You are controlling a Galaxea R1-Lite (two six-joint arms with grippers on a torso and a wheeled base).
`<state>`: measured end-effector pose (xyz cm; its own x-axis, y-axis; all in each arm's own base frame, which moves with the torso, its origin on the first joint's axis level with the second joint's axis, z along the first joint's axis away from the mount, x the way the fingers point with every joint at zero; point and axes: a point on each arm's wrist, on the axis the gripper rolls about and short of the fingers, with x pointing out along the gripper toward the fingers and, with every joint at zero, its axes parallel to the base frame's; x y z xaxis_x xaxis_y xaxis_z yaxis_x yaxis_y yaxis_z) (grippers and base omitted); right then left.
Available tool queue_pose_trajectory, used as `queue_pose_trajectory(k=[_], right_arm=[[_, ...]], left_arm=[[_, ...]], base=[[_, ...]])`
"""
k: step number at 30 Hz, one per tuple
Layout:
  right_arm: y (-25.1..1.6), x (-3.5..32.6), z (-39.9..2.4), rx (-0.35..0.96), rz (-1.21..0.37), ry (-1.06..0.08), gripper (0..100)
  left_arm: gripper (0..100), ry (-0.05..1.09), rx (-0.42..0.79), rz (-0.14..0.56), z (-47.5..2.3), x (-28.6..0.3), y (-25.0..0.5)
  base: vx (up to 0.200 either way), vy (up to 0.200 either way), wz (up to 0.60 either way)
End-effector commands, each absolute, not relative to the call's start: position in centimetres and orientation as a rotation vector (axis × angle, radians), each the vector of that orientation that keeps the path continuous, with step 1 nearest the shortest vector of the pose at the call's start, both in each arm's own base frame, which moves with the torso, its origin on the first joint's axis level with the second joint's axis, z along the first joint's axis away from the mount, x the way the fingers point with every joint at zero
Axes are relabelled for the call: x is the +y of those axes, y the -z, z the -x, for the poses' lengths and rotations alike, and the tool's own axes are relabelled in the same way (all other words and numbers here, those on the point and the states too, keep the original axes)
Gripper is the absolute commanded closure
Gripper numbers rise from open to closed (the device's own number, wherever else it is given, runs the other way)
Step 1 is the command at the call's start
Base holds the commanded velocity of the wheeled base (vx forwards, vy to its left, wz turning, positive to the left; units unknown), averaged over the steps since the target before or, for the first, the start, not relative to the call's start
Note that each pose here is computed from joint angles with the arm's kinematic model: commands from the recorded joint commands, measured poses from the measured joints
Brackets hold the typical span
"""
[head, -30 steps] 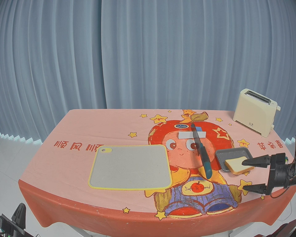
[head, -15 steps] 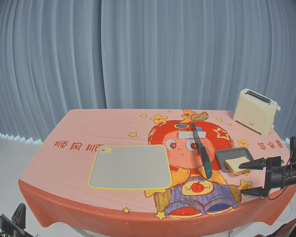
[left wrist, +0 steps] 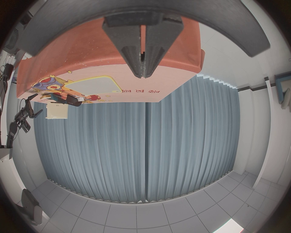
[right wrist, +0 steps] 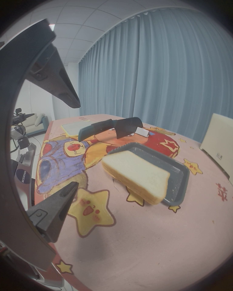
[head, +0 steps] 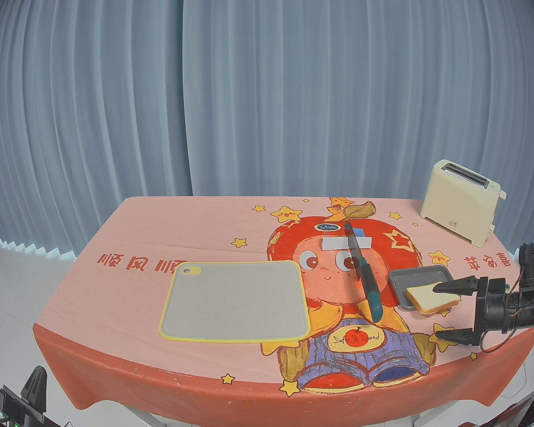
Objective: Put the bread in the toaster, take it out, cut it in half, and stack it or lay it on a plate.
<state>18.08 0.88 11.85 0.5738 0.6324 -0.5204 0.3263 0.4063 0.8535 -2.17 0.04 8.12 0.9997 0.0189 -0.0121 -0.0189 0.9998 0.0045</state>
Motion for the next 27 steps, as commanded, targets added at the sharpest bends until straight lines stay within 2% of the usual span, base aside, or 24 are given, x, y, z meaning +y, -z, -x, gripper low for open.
queue_pose_trajectory(k=[1, 27], right_arm=[[-10.72, 0.60, -18.79, 1.036, -1.212, -0.196, 0], [-10.76, -0.02, -19.50, 0.997, -1.256, -0.175, 0]], left_arm=[[100, -0.020, 0.031, -0.005, 2.04, 0.04, -7.63], [100, -0.020, 0.031, -0.005, 2.04, 0.04, -7.63]], base=[[0.000, 0.000, 0.00], [0.000, 0.000, 0.00]])
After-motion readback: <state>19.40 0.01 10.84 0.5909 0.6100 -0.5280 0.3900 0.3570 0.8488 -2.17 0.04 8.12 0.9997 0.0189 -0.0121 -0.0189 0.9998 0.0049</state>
